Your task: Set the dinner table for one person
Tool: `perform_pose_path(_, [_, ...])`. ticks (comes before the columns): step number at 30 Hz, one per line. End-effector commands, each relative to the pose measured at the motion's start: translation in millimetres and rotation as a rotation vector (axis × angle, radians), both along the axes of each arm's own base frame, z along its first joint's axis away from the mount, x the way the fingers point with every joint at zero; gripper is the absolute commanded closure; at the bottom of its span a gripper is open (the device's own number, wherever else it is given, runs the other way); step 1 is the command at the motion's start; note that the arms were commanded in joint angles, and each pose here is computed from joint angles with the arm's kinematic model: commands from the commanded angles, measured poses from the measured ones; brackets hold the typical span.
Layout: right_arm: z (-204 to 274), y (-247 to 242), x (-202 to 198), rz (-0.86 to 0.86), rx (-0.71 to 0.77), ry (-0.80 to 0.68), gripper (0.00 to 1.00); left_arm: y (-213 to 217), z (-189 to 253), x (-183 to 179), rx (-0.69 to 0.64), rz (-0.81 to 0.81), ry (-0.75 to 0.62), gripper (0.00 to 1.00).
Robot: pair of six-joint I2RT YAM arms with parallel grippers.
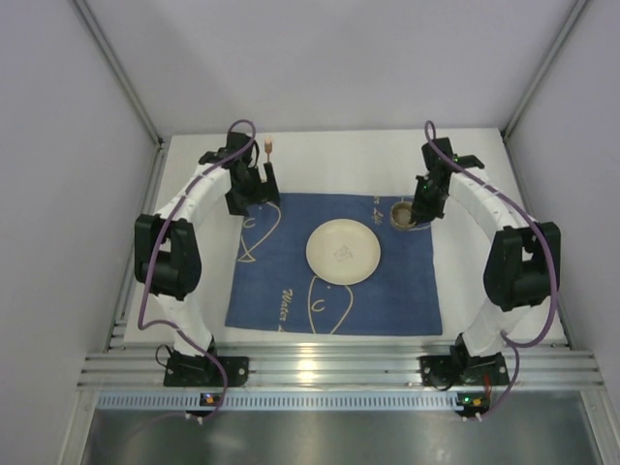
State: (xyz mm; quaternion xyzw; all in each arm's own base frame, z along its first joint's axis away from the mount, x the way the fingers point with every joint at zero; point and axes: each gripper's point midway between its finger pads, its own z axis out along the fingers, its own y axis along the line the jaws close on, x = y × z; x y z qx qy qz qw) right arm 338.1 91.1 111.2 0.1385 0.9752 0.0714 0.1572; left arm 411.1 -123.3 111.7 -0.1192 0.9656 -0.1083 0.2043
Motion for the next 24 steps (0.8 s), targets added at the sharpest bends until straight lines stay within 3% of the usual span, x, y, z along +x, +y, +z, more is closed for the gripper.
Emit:
perform_pose_path(1, [28,-8,58,-0.01,-0.051,-0.157,1.0,-3,11,9,-0.034,0.009,-0.031,0.02])
perform_pose_path(6, [-12,-10,75,0.002,-0.095,-0.067,1.0,0,17,11,-0.018,0.012,-0.056,0.02])
perform_pose_path(14, [-61,-4,54,-0.007,-0.081,0.069,1.0,9,35,45,-0.043,0.062,-0.119,0.03])
perform_pose_path(17, [-66,-3,54,-0.001,-0.074,0.078,0.91,16,38,65,-0.046,0.084,-0.157,0.03])
perform_pose_path(19, [-65,-3,53,0.002,-0.07,0.078,0.56,18,31,76,-0.045,0.091,-0.156,0.03])
perform_pose_path(22, [-55,-4,49,-0.003,-0.071,0.057,0.19,21,28,100,-0.025,0.093,-0.164,0.03])
perform_pose_path(24, [-38,-7,46,-0.012,-0.063,0.021,0.04,25,23,117,0.01,0.087,-0.178,0.04])
